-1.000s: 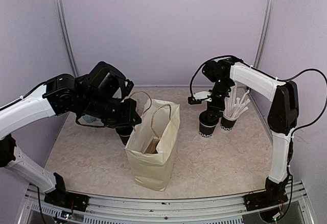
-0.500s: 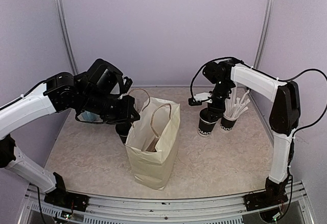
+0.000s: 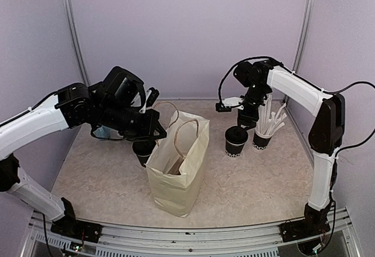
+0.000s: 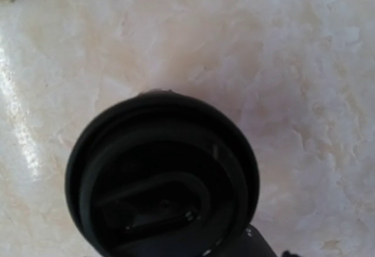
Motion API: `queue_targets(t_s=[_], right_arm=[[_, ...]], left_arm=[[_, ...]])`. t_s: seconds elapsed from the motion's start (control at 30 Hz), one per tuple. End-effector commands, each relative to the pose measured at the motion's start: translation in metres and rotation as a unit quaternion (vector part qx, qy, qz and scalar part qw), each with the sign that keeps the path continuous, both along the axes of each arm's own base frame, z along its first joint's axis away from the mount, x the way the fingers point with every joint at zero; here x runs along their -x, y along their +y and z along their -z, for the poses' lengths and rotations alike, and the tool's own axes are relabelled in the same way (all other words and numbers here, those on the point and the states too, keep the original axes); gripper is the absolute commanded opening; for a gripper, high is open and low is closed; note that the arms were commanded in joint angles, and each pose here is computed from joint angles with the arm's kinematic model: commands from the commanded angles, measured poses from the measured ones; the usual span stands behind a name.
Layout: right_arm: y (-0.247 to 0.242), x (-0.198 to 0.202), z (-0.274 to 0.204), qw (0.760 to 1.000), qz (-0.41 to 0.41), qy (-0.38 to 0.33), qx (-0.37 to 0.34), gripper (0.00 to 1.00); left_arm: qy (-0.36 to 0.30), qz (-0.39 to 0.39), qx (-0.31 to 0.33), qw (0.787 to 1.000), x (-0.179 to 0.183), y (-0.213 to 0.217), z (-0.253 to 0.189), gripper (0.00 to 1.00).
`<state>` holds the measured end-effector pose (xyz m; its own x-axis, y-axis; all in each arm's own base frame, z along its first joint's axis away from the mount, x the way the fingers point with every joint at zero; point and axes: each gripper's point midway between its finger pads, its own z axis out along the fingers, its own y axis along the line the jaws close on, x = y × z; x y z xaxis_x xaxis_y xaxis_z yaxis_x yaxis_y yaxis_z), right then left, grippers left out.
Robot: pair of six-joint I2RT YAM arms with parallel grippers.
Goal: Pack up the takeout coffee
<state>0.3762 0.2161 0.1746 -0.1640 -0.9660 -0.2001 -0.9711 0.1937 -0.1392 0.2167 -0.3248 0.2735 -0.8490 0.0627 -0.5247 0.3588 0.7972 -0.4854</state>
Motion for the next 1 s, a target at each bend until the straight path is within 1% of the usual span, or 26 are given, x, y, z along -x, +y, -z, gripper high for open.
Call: queue_targets(t_s=[0.0,0.17,0.3,0.8,0.97], right_arm=[[-0.001,0.003,0.018,0.999,-0.004,0.029,0.014,0.72],[0.002,0.001,0.024,0.999,-0.012,0.04,0.014,0.78],[0.006,0.004,0.029,0.998,-0.019,0.051,0.008,0.8],[0.007,0.006,0.044,0.997,-0.012,0.073,0.01,0.77],[0.004,0.012,0.05,0.996,-0.011,0.084,0.016,0.78]], left_arm=[[-0.007,0.032,0.006,0.999,-0.001,-0.012,0.001,0.0],[-0.007,0.043,0.009,0.999,0.0,-0.016,0.002,0.0],[-0.005,0.045,0.007,0.999,-0.001,-0.017,0.005,0.0],[-0.004,0.05,0.01,0.999,-0.003,-0.018,0.009,0.0],[-0.005,0.049,0.011,0.999,-0.005,-0.017,0.009,0.0]])
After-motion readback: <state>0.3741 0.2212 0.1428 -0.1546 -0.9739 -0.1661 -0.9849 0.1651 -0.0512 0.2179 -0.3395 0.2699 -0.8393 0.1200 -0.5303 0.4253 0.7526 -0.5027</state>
